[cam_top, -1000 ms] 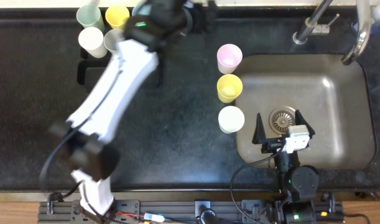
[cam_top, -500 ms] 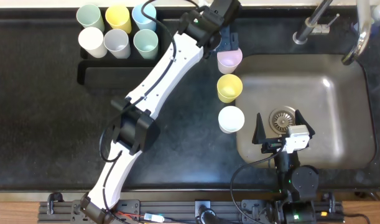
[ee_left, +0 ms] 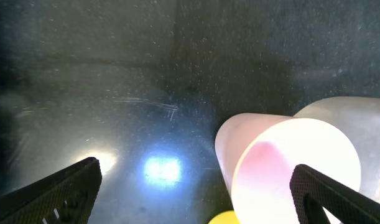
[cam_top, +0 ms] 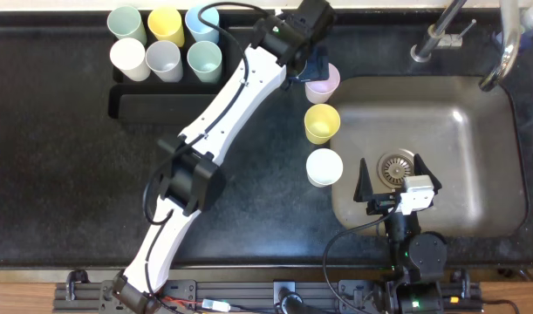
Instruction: Store Cups
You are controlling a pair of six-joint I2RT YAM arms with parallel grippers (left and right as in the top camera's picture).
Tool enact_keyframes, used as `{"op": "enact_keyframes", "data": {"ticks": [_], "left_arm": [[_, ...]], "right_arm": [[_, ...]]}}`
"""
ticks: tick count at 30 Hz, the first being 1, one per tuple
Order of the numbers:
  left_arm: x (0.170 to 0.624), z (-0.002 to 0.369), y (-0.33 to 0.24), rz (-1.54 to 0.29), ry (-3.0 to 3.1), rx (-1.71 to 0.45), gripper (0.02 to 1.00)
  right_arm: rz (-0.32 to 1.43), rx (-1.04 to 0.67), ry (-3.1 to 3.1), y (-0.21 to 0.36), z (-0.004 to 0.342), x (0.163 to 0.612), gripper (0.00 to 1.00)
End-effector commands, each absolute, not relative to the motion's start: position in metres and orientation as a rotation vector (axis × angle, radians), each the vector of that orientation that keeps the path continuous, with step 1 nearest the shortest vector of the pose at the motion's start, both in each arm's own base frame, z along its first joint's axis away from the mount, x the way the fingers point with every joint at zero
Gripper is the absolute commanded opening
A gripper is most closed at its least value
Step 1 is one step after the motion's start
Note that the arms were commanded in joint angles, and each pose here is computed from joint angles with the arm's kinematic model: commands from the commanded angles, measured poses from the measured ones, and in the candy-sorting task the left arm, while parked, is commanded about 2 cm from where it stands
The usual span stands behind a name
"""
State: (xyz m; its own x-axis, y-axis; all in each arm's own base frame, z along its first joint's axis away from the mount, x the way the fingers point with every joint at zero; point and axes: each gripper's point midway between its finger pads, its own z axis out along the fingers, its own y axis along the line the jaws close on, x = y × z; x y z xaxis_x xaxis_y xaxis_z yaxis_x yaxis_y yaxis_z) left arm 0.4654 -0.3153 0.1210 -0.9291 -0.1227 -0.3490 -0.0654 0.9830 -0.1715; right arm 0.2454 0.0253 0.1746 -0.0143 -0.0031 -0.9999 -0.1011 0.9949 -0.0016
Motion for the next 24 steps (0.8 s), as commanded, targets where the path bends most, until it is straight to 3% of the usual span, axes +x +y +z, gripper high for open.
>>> {"op": "enact_keyframes", "data": {"ticks": [1,4,6,11,12,18,24], "left_arm": [[0.466,0.100,-0.327,-0.250,2.793,-0.133,0.993],[0.468,0.097,-0.331,-0.258,2.786,-0.129,0.812],[0.468,0.095,-0.331,-0.255,2.789,-0.128,0.529],[0.468,0.095,-0.332,-0.260,2.790,-0.126,0.075],[0.468,0.095,-0.333,-0.263,2.787,-0.124,0.034],[0.473,0.114,-0.336,-0.271,2.725,-0.117,0.034],[0.487,0.216,-0.263,-0.053,2.505,-0.125,0.034]], "right_arm": [[0.089,-0.086,1.581,0.028,0.172,0.245,0.996],[0.089,-0.086,1.581,0.028,0.172,0.245,0.998],[0.089,-0.086,1.581,0.028,0.172,0.245,0.998],[0.089,-0.086,1.581,0.028,0.172,0.245,0.998],[0.089,-0.086,1.581,0.028,0.172,0.245,0.996],[0.089,-0.086,1.581,0.028,0.172,0.245,1.000],[0.089,-0.086,1.581,0.028,0.172,0.245,0.998]]}}
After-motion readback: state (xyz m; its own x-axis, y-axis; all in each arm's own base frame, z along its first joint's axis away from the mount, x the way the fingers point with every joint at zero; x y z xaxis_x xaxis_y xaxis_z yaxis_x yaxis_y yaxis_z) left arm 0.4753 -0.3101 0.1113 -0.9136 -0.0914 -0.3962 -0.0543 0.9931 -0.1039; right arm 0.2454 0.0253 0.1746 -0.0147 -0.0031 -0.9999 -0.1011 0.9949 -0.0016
